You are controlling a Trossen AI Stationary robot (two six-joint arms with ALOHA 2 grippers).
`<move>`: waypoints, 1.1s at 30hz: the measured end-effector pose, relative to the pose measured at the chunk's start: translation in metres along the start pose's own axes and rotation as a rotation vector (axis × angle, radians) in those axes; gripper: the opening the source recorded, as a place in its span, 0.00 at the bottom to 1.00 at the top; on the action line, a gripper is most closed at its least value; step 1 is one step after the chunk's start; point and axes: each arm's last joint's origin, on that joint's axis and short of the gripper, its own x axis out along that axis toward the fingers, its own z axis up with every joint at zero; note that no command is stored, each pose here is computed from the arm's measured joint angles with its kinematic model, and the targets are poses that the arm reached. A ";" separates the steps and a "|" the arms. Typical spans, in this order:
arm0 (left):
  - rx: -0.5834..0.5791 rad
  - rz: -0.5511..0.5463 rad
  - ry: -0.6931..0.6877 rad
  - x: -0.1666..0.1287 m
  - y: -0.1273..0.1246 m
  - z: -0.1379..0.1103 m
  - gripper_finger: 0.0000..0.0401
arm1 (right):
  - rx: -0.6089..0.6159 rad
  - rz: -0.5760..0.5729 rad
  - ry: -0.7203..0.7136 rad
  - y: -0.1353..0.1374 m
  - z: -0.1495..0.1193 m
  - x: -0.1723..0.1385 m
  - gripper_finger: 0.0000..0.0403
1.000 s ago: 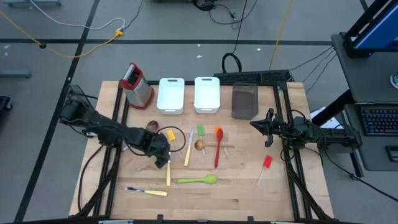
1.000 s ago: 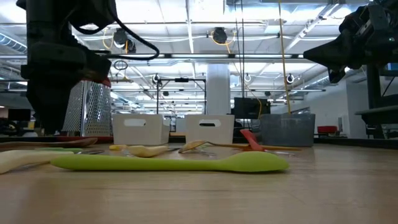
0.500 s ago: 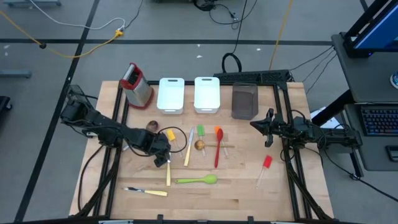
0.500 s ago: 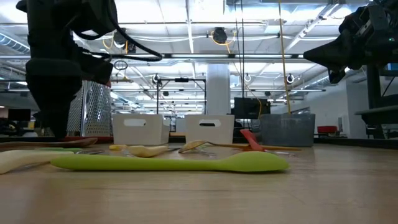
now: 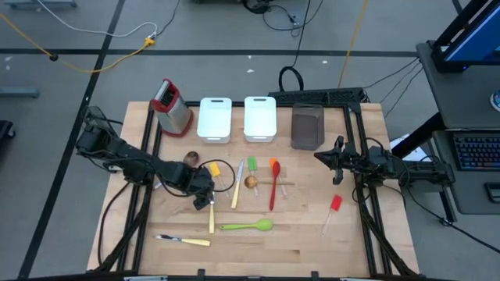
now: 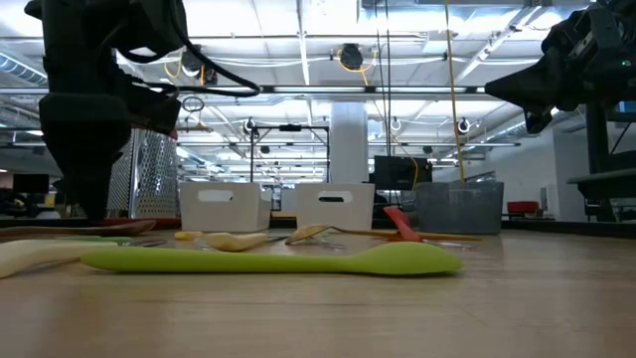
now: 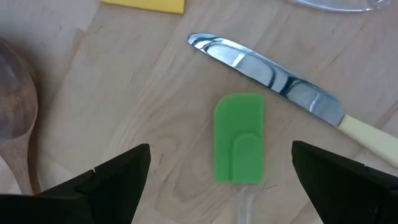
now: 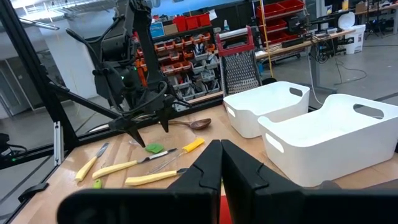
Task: Pick & Place Kitchen Items
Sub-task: Put the left green spatula into the left white bin
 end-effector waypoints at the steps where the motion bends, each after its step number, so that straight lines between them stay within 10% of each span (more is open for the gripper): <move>1: -0.001 0.000 0.000 0.000 0.000 0.000 0.98 | 0.000 0.000 0.000 0.000 0.000 0.000 0.01; 33: -0.081 -0.033 -0.046 0.030 0.007 -0.016 0.98 | 0.000 0.000 0.000 0.000 0.000 0.000 0.01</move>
